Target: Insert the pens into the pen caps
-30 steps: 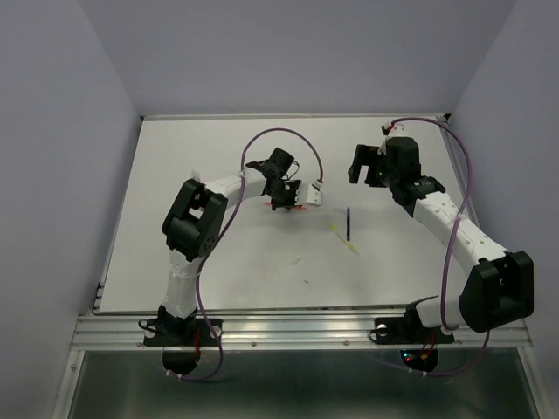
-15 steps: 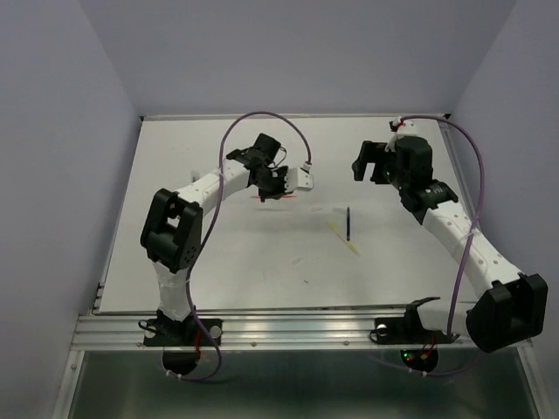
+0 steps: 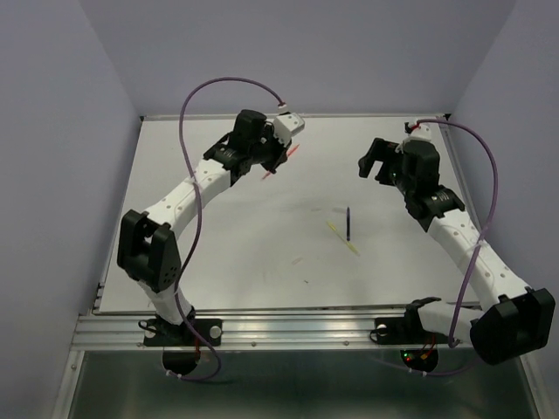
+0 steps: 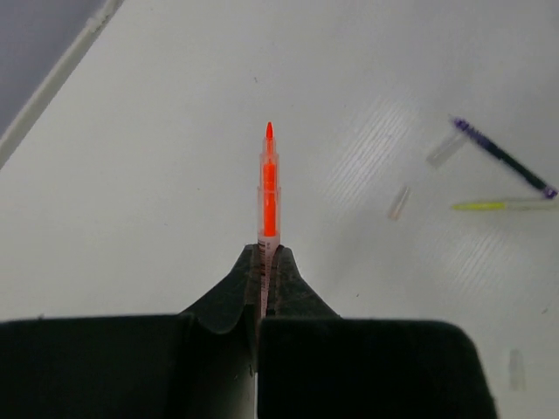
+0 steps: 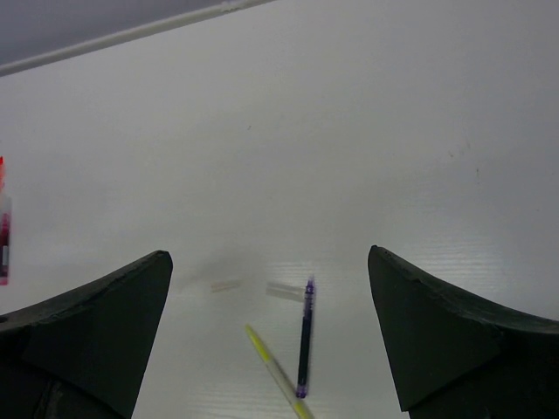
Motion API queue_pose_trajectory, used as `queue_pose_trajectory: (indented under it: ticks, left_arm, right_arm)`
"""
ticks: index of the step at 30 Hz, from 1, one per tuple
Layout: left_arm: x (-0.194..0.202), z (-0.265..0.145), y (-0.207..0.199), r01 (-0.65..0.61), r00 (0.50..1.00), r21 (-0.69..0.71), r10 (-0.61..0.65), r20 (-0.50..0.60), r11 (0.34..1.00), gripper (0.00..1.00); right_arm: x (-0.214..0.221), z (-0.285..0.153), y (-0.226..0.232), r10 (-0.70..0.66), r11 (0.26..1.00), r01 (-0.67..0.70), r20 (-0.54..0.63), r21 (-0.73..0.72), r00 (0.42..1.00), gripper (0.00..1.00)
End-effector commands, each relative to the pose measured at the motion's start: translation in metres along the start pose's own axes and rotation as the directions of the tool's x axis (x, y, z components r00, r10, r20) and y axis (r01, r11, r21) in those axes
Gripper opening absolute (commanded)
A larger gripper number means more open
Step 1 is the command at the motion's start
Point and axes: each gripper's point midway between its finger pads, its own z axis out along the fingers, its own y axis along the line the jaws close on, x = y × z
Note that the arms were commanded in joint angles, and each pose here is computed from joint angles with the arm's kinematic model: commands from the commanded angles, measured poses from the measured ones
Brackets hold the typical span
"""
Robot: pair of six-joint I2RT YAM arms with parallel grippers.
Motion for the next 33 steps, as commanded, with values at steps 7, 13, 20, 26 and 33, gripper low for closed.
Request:
queue_pose_trajectory:
  ticks: [7, 13, 20, 26, 33]
  left_arm:
    - [0.011, -0.099, -0.035, 0.587, 0.764, -0.057, -0.529, 0.371, 0.808, 0.00]
    - [0.053, -0.147, -0.042, 0.734, 0.628, -0.110, -0.608, 0.486, 0.670, 0.00]
    - [0.070, -0.174, -0.051, 0.785, 0.559, -0.096, -0.632, 0.537, 0.612, 0.00]
    - [0.076, -0.169, -0.061, 0.790, 0.559, -0.077, -0.663, 0.498, 0.608, 0.00]
    - [0.078, -0.166, -0.069, 0.789, 0.558, -0.046, -0.682, 0.472, 0.613, 0.00]
  right_arm:
    - [0.050, 0.025, 0.068, 0.228, 0.958, -0.262, -0.246, -0.116, 0.942, 1.00]
    - [0.090, 0.048, 0.090, 0.261, 0.965, -0.259, -0.290, 0.044, 0.921, 0.99]
    - [0.150, 0.073, 0.098, 0.288, 0.957, -0.248, -0.407, 0.151, 0.867, 0.86]
    - [0.172, 0.089, 0.105, 0.284, 0.956, -0.216, -0.432, 0.199, 0.856, 0.79]
    - [0.188, 0.089, 0.086, 0.332, 0.926, -0.217, -0.396, 0.308, 0.856, 0.69]
